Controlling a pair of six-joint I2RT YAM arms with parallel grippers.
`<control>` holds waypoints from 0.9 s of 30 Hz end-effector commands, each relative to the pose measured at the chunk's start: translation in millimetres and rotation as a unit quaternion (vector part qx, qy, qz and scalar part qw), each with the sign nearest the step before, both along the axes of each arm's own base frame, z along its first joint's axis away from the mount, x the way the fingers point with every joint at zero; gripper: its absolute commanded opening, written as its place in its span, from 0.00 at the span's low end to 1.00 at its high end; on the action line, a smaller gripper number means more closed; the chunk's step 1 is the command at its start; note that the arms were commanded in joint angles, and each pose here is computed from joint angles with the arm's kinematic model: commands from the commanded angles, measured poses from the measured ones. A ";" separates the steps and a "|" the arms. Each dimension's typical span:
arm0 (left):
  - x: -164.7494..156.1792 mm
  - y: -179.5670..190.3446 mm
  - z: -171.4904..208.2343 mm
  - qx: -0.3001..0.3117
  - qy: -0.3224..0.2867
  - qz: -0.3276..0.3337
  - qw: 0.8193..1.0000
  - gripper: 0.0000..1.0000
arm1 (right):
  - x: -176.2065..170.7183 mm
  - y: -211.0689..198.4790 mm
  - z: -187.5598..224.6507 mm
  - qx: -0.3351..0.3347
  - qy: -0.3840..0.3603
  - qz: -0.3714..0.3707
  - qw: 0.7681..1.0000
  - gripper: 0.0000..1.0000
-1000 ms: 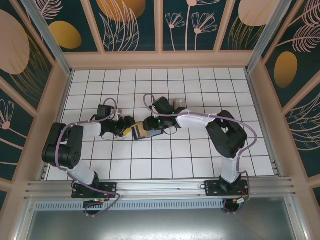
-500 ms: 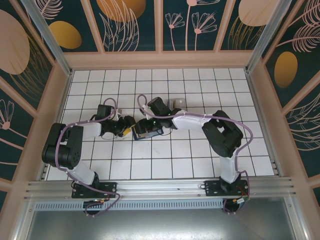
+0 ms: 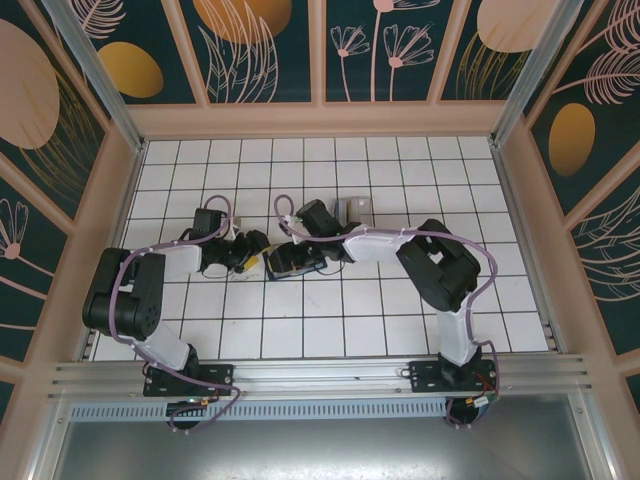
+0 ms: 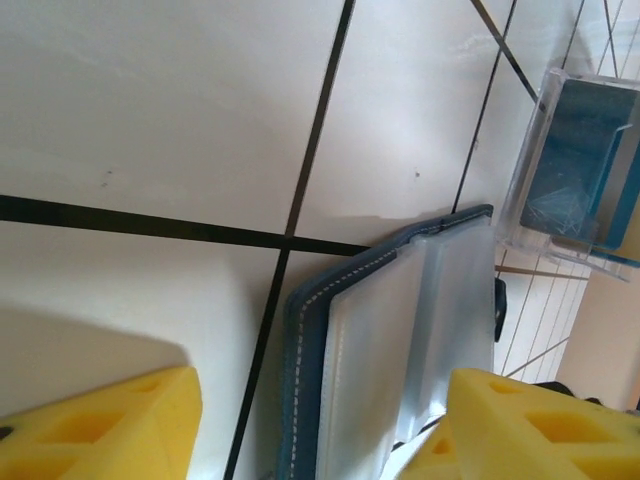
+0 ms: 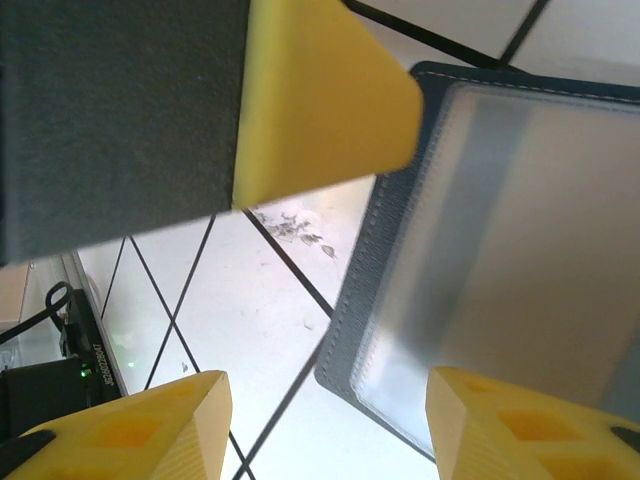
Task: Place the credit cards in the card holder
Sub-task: Flip over the card slot in the card holder, then pick up the credit card from the storage box.
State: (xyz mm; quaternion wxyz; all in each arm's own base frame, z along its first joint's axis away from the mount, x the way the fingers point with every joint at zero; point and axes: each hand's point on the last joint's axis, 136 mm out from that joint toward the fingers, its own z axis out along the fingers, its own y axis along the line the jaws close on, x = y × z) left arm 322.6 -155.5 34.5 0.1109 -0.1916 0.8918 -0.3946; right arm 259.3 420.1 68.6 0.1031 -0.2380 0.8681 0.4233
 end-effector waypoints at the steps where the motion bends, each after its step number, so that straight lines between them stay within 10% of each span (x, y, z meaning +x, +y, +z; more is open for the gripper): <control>1: -10.6 6.5 -17.7 0.025 0.031 -0.007 0.999 0.57 | 33.7 -20.8 58.3 0.033 -0.073 -0.049 0.996 0.55; 7: -10.1 9.5 -14.3 0.039 0.023 -0.009 0.999 0.50 | 116.7 -125.8 96.9 -0.156 -0.235 -0.255 0.925 0.56; 14: -11.5 8.3 -11.3 0.035 0.021 -0.012 0.999 0.57 | 155.1 -200.7 100.8 -0.220 -0.201 -0.352 0.887 0.57; 27: -17.0 6.3 -14.3 0.021 0.027 -0.010 0.999 0.57 | 150.6 -194.0 45.4 -0.167 -0.090 -0.314 0.930 0.69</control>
